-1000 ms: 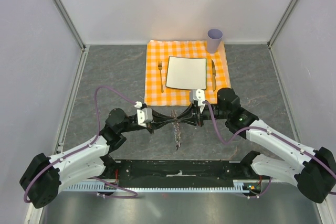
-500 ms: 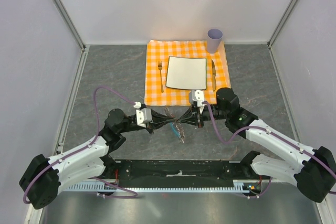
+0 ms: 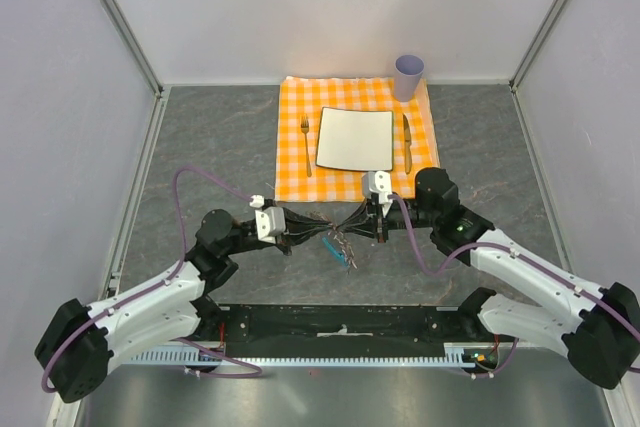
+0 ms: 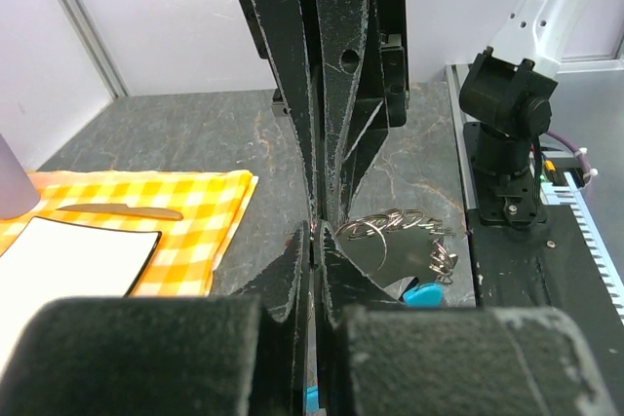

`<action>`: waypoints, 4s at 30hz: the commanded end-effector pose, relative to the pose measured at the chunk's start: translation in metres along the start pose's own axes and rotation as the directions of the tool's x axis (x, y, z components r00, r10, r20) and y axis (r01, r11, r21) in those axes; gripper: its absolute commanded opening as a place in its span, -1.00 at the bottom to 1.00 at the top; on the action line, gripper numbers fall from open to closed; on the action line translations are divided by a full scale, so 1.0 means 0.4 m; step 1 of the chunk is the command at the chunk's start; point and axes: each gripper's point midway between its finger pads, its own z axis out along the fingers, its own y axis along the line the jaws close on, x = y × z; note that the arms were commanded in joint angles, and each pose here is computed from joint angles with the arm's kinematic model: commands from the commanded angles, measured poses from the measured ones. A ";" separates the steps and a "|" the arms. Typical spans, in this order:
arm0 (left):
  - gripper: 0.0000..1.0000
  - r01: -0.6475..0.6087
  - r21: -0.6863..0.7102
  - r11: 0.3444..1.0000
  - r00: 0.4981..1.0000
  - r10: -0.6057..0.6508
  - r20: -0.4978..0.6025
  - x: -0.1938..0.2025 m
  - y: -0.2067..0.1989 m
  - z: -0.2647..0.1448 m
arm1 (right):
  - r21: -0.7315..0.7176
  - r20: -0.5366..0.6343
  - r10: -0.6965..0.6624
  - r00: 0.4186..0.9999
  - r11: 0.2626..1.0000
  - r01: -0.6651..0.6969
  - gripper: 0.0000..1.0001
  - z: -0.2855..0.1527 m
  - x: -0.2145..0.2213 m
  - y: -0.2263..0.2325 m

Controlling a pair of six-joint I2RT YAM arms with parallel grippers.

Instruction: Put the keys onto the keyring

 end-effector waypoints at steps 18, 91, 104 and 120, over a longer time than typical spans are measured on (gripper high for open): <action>-0.96 -0.094 -0.103 0.990 0.981 0.110 0.160 -0.112 0.030 -0.020 | 0.131 0.077 -0.055 0.996 0.990 0.044 -1.00 -0.025 -0.081 -0.037; -0.46 0.244 -0.034 0.969 0.962 -0.238 0.136 -0.004 0.001 -0.006 | 0.030 0.005 0.029 1.000 0.999 -0.029 -1.00 0.010 0.001 -0.023; -0.10 0.145 -0.109 0.983 0.978 -0.159 -0.136 0.066 0.041 -0.011 | 0.095 -0.150 0.034 0.988 0.995 -0.020 -1.00 -0.018 -0.004 -0.047; -0.10 0.116 0.071 0.991 0.983 -0.104 -0.153 0.061 0.001 0.024 | 0.010 -0.342 -0.006 0.940 1.000 0.010 -1.00 -0.014 0.035 -0.025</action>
